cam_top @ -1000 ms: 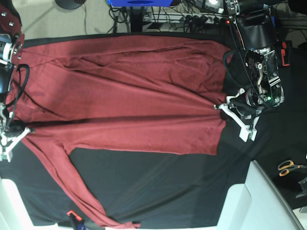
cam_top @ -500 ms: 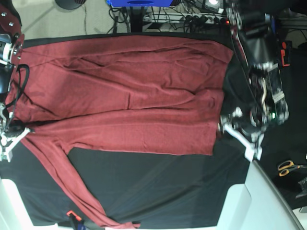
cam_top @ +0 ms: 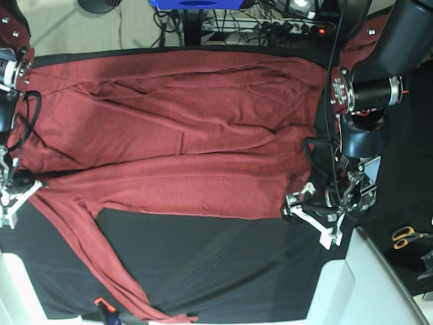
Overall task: Fold the T-shirt properly
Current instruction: 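Drag the held side edge with the left gripper toward the right gripper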
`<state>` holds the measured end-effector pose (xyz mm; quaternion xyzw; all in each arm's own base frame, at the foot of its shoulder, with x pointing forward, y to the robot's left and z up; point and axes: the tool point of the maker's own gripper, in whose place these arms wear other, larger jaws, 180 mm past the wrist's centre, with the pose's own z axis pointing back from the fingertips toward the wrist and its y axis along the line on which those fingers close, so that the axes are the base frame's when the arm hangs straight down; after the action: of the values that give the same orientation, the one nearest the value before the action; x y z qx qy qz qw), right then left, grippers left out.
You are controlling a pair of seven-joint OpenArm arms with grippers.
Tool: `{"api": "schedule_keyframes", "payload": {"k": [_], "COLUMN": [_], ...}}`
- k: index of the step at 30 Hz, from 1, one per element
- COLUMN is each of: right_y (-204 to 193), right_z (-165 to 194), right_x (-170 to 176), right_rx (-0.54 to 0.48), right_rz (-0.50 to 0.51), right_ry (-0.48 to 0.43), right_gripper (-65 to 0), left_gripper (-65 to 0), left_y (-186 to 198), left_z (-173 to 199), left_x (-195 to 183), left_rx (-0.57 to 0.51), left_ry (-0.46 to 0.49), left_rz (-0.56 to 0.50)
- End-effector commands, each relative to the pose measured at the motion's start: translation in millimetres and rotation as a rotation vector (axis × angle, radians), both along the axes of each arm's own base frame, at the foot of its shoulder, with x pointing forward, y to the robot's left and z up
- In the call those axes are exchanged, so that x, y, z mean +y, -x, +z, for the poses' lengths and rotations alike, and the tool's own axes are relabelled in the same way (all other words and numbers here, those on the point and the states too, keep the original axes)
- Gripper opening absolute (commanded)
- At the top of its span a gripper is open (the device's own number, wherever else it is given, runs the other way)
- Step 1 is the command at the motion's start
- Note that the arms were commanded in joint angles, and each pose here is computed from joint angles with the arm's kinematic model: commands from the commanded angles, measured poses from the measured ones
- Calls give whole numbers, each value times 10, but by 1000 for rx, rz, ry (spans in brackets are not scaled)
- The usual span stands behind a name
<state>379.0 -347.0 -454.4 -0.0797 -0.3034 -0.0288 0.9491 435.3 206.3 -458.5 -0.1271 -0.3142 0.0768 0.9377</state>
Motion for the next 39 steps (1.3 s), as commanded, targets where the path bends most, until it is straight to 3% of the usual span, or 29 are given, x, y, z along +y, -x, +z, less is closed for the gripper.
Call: {"api": "schedule_keyframes", "payload": {"k": [1, 20, 22, 26, 31, 39], "right_y": [-175, -191, -183, -181, -182, -185], "right_z": [226, 240, 236, 239, 238, 239], "right_x": [-112, -115, -120, -128, -126, -121], "right_rx": [-65, -70, -69, -69, -69, -70], "right_rz": [-6, -8, -10, -11, -10, -7], "right_ry": [25, 26, 25, 26, 27, 27], "right_gripper": [-648, -648, -648, -648, -648, -648], "left_gripper": [-202, -216, -270, -459, -650, -650], "left_y": [-196, -69, -51, -28, -40, -163], "left_z": [193, -63, -83, -114, -101, 50], "left_x": [87, -47, -59, -107, -105, 48], "left_rx": [-58, 0, 7, 11, 7, -29], "left_ry": [-7, 27, 29, 35, 34, 14], "left_rz": [16, 47, 46, 42, 42, 56]}}
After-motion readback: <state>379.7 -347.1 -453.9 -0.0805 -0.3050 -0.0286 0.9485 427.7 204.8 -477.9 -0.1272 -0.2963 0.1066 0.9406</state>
